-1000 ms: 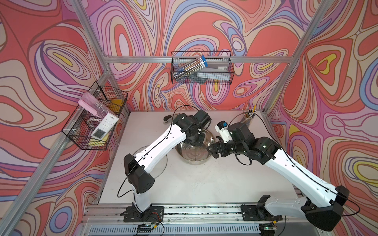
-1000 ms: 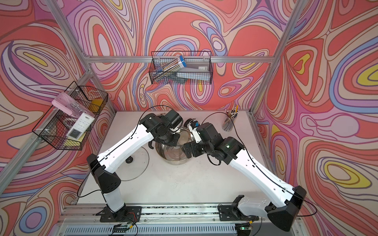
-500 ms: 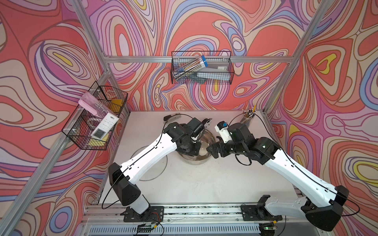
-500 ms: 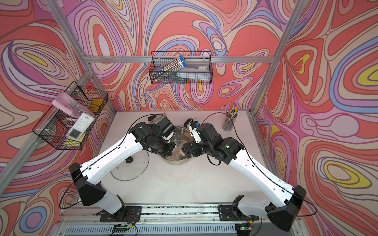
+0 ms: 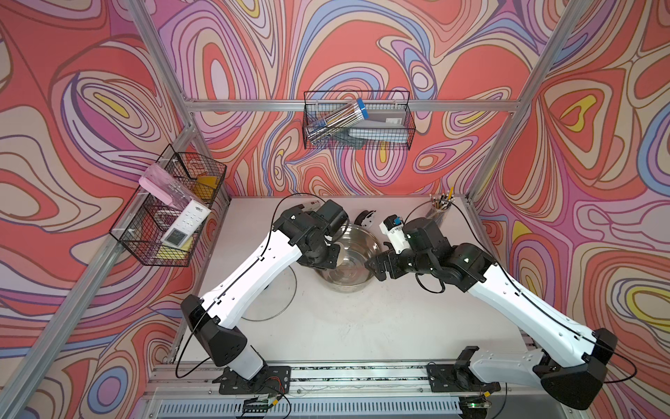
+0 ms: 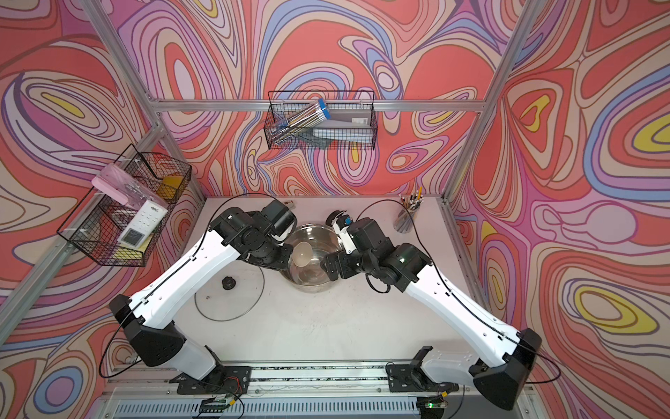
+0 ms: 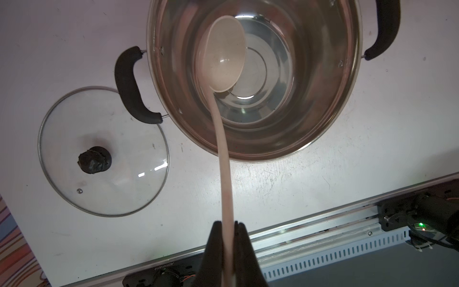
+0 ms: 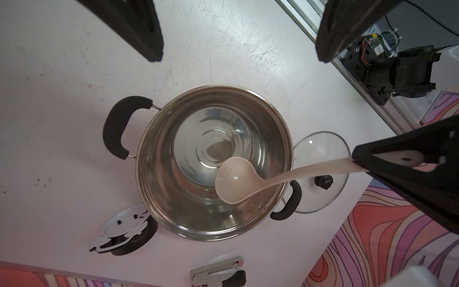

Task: Stir the soup with a spoon
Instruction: Stir the soup in the pan with a stick.

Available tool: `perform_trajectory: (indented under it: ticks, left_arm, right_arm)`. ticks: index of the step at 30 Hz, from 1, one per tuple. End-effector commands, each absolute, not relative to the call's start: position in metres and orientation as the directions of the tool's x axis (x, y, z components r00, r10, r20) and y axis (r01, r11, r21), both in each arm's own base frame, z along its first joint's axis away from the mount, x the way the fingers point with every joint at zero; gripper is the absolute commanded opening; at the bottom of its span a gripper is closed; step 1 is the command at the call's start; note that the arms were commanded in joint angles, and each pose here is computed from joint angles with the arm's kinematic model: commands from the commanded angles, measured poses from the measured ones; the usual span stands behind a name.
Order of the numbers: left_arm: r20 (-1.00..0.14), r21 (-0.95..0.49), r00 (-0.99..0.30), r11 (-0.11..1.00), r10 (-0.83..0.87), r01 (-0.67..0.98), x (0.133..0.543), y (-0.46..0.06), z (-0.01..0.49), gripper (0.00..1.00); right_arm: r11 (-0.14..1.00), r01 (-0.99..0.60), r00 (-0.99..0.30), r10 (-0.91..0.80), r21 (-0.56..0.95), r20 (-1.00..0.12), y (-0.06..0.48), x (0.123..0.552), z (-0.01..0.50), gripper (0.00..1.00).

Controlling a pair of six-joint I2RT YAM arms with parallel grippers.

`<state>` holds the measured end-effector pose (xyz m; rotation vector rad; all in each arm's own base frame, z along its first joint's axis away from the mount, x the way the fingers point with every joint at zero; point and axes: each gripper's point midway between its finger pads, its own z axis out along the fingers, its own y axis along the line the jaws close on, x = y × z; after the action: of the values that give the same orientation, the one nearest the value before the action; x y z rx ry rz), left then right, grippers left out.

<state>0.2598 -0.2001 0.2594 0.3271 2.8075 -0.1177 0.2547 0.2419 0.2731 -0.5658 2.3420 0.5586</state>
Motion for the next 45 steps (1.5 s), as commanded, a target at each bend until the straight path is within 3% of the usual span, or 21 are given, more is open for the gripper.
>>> perform_trajectory:
  ticks: [1, 6, 12, 21, 33, 45]
  left_arm:
    - [-0.313, 0.039, -0.917, 0.968, 0.246, 0.247, 0.272, -0.191, 0.260, 0.00]
    - [-0.334, 0.037, -0.908, 0.966, 0.254, 0.256, 0.292, -0.206, 0.257, 0.00]
    - [-0.353, -0.088, -0.903, 0.951, 0.247, 0.295, 0.304, -0.246, 0.259, 0.00]
    - [-0.275, -0.169, -0.899, 0.903, 0.341, 0.394, 0.276, -0.279, 0.249, 0.00]
    - [-0.183, -0.101, -0.910, 0.913, 0.373, 0.395, 0.231, -0.229, 0.251, 0.00]
    - [-0.176, -0.011, -0.944, 0.958, 0.281, 0.287, 0.255, -0.177, 0.252, 0.00]
  right_arm:
    - [0.814, -0.532, -0.686, -0.253, 0.233, -0.682, 0.243, 0.253, 0.275, 0.98]
    - [0.820, -0.529, -0.680, -0.254, 0.221, -0.688, 0.239, 0.253, 0.278, 0.98]
    - [0.825, -0.524, -0.683, -0.259, 0.212, -0.683, 0.238, 0.254, 0.275, 0.98]
    - [0.827, -0.519, -0.684, -0.251, 0.215, -0.685, 0.238, 0.255, 0.276, 0.98]
    - [0.816, -0.524, -0.692, -0.241, 0.244, -0.681, 0.247, 0.258, 0.272, 0.98]
    - [0.812, -0.527, -0.693, -0.240, 0.250, -0.680, 0.251, 0.260, 0.272, 0.98]
